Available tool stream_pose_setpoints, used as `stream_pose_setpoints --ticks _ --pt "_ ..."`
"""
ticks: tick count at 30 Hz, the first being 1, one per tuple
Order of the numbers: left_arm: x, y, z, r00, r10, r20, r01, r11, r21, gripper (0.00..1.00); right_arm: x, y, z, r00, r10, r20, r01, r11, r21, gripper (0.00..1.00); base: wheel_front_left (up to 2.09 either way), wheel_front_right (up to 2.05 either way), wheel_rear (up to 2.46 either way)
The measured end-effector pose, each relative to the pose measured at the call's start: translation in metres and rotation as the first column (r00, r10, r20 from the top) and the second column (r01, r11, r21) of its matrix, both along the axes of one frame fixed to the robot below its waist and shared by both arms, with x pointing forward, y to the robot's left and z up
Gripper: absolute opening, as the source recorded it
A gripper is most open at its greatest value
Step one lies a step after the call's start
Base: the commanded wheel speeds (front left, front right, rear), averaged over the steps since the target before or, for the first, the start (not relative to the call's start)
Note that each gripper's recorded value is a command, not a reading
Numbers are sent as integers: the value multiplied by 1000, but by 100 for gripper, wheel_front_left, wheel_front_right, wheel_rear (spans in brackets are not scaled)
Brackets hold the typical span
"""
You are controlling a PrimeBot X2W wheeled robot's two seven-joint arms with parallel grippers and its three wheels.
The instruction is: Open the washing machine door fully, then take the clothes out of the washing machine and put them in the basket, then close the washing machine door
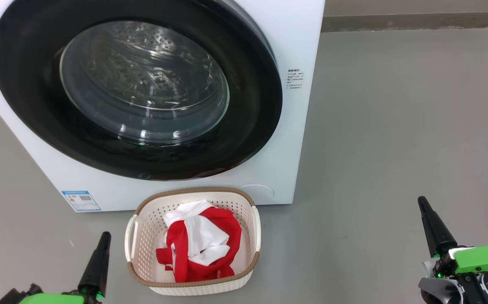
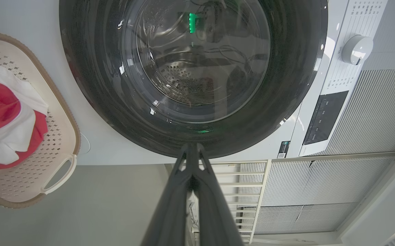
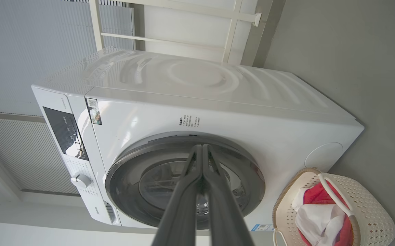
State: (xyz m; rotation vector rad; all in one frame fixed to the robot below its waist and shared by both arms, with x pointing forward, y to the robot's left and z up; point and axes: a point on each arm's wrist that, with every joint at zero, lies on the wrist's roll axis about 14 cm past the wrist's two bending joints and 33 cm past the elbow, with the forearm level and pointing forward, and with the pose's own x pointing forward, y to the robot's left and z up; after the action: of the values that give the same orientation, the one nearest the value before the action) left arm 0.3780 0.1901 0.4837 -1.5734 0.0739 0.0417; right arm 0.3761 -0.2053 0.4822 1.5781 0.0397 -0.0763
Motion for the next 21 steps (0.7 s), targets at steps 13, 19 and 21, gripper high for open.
stream_pose_setpoints --ticks 13,19,21 --pt "0 0 0 1000 0 0 0 1000 0 0 0 0 0 1000 -1 0 1 1000 0 0 0 0 0" --pt "0 0 0 1000 0 0 0 1000 0 0 0 0 0 1000 -1 0 1 1000 1 0 0 0 0" --pt "0 0 0 1000 0 0 0 1000 0 0 0 0 0 1000 -1 0 1 1000 1 0 0 0 0"
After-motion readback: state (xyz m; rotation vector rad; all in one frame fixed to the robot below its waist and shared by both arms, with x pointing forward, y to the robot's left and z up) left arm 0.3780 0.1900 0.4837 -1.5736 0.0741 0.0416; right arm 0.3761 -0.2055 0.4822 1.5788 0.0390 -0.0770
